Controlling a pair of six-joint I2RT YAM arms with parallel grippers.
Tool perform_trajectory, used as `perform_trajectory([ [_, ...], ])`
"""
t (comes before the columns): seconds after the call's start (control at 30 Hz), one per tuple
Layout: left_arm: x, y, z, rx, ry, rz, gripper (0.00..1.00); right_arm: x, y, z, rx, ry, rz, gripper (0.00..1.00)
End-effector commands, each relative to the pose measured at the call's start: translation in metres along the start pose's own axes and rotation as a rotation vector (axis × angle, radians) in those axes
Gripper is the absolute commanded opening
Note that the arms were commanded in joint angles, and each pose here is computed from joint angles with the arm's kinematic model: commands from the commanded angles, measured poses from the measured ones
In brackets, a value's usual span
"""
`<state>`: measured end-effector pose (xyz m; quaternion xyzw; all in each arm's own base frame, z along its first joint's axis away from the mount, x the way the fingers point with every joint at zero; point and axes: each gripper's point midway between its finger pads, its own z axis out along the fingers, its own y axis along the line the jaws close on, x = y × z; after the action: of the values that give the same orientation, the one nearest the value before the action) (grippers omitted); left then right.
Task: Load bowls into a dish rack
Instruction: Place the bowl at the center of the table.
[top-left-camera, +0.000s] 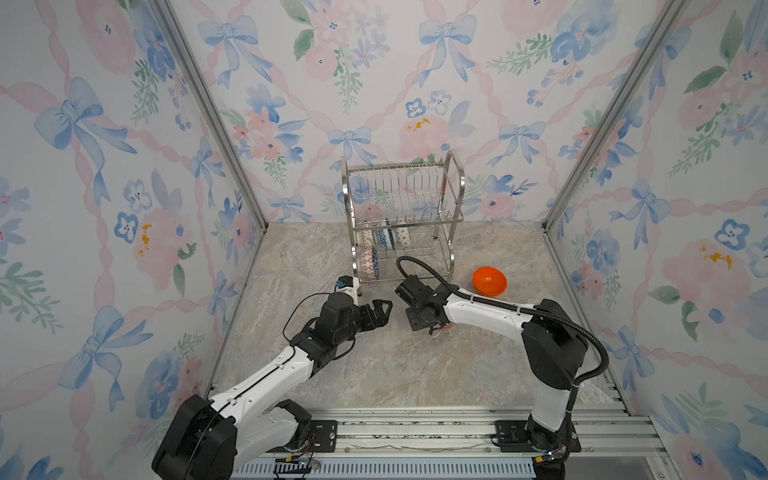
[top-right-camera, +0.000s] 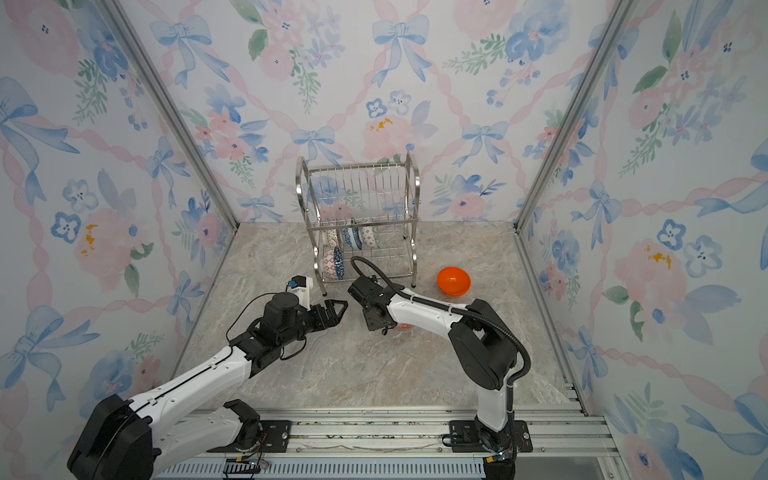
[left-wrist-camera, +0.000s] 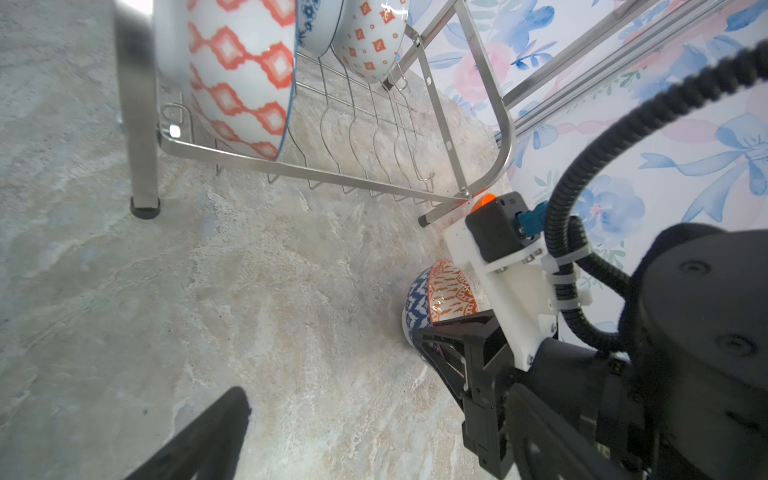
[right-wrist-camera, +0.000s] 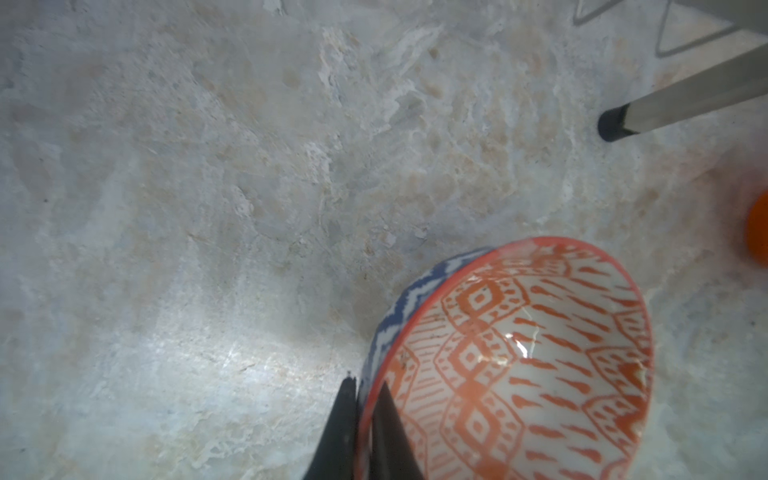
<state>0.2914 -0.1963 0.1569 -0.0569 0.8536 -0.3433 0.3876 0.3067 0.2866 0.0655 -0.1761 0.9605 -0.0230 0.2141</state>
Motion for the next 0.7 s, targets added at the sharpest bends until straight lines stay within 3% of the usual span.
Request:
perform_trajectory([
  [0.0, 0.005, 0.007, -0.003, -0.009, 0.014, -0.015, 0.97, 0.0, 0.014, 0.0, -0.009, 0.007, -0.014, 0.14],
  [0.3, 0.005, 0.01, -0.004, -0.014, 0.016, -0.02, 0.97, 0.0, 0.032, 0.003, -0.038, 0.018, -0.037, 0.24],
  [0.43, 0.004, 0.011, -0.006, -0.018, 0.012, -0.02, 0.98, -0.004, 0.03, -0.005, -0.044, -0.003, -0.031, 0.36],
  [0.67, 0.003, 0.011, -0.007, -0.012, 0.011, -0.024, 0.98, -0.009, 0.019, -0.017, -0.027, -0.03, -0.031, 0.4],
])
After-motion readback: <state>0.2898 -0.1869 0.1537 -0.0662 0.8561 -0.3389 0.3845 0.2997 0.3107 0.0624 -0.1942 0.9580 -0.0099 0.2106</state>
